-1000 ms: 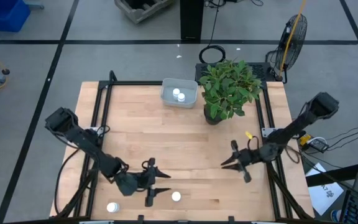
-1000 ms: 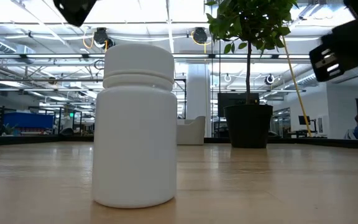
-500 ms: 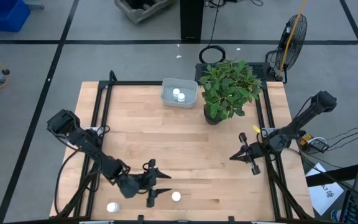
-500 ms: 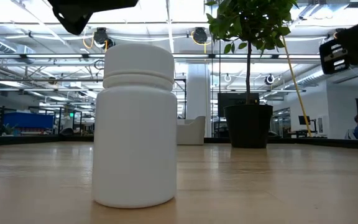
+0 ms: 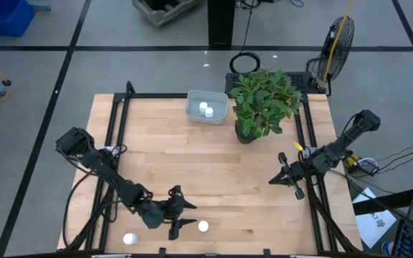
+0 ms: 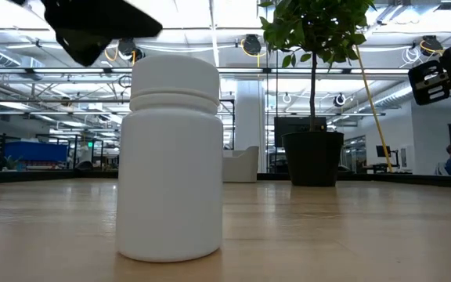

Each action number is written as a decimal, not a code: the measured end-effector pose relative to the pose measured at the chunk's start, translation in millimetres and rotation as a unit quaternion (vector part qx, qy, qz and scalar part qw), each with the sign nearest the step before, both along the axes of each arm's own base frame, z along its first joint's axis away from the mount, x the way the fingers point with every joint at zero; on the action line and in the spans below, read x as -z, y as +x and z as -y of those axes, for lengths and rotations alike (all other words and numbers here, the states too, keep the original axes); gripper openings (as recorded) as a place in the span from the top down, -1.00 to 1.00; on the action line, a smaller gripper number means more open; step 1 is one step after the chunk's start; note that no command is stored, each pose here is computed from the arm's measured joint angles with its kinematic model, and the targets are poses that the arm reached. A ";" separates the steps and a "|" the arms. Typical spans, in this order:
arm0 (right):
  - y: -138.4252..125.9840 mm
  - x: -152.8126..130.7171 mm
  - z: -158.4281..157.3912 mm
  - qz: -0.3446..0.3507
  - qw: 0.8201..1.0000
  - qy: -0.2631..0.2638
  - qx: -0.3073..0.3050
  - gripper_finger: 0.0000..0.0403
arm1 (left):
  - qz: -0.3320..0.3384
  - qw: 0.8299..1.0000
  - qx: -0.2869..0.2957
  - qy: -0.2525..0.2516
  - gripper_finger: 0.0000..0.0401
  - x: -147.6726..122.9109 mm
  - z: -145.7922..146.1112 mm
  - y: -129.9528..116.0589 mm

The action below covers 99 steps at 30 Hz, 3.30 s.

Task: Pick and place pill bottles into a basket
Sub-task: Put the white pill bottle into the gray bin

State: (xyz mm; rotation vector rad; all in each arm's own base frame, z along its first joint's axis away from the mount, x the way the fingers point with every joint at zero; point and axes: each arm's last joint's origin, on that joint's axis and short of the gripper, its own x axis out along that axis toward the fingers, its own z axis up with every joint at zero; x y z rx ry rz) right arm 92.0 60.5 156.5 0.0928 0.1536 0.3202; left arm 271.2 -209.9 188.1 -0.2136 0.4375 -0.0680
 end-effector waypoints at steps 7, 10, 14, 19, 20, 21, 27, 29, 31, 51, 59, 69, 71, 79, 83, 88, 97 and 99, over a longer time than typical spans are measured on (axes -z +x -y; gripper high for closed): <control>0.0 -0.1 0.0 0.000 1.000 0.000 0.000 1.00 | -0.002 1.000 -0.003 -0.005 -0.13 16.7 5.5 5.8; 0.0 0.0 0.0 0.000 1.000 0.000 0.000 1.00 | 0.012 1.000 -0.002 -0.007 -0.13 21.7 9.4 8.4; 0.0 0.0 0.0 0.000 1.000 0.000 0.000 0.98 | 0.042 0.999 0.007 -0.023 -0.15 19.0 13.5 11.1; 0.0 0.0 0.0 0.000 1.000 0.000 0.000 0.98 | 0.049 0.999 0.003 -0.021 -0.27 19.4 14.4 11.5; 0.0 0.0 0.0 0.000 1.000 0.000 0.000 0.98 | 0.050 0.999 0.000 -0.019 -0.30 19.3 15.5 10.4; 0.0 0.0 0.0 0.000 1.000 0.000 0.000 0.98 | 0.050 0.999 -0.002 -0.015 -0.34 19.6 16.5 9.2; 0.0 0.0 0.0 0.000 1.000 0.000 0.000 0.99 | 0.052 0.999 0.000 -0.005 -0.55 20.0 24.2 1.8; 0.0 0.0 0.0 0.000 1.000 0.000 0.000 0.99 | 0.056 0.998 -0.004 0.011 -0.59 20.8 25.7 0.4; 0.0 0.0 0.0 0.000 1.000 0.000 0.000 0.98 | 0.057 0.998 -0.004 0.033 -0.61 24.0 26.8 -0.2; 0.1 0.0 0.0 0.000 1.000 0.000 0.001 0.99 | -0.011 0.997 -0.004 0.081 -0.61 56.6 48.1 38.9; 0.1 0.0 -0.1 0.000 1.000 0.000 0.000 0.99 | -0.033 0.997 -0.021 0.067 -0.61 60.2 41.6 41.8; 0.1 0.0 -0.1 0.000 1.000 0.000 0.000 0.98 | -0.042 0.998 -0.012 0.055 -0.28 61.1 41.2 42.1; 0.0 0.0 -0.1 0.000 1.000 0.000 0.000 0.98 | -0.043 0.998 -0.012 0.054 -0.16 61.1 41.3 42.0; 0.0 0.0 -0.1 0.000 1.000 0.000 0.000 0.98 | -0.042 0.998 -0.010 0.051 0.19 60.5 41.0 42.7; 0.0 0.1 -0.1 0.000 1.000 0.000 0.000 0.98 | -0.034 0.997 -0.024 0.062 0.19 57.9 36.0 46.2; 0.0 0.0 -0.1 0.000 1.000 0.000 0.000 0.98 | -0.014 0.995 -0.049 0.092 0.17 42.5 22.1 52.9; 0.0 0.0 -0.1 0.000 1.000 0.000 0.000 0.98 | -0.001 0.968 -0.148 0.203 0.19 -17.8 -35.7 58.6; 0.1 0.1 -0.1 0.000 1.000 0.000 0.000 0.98 | 0.000 0.963 -0.168 0.210 0.19 -34.3 -55.5 60.0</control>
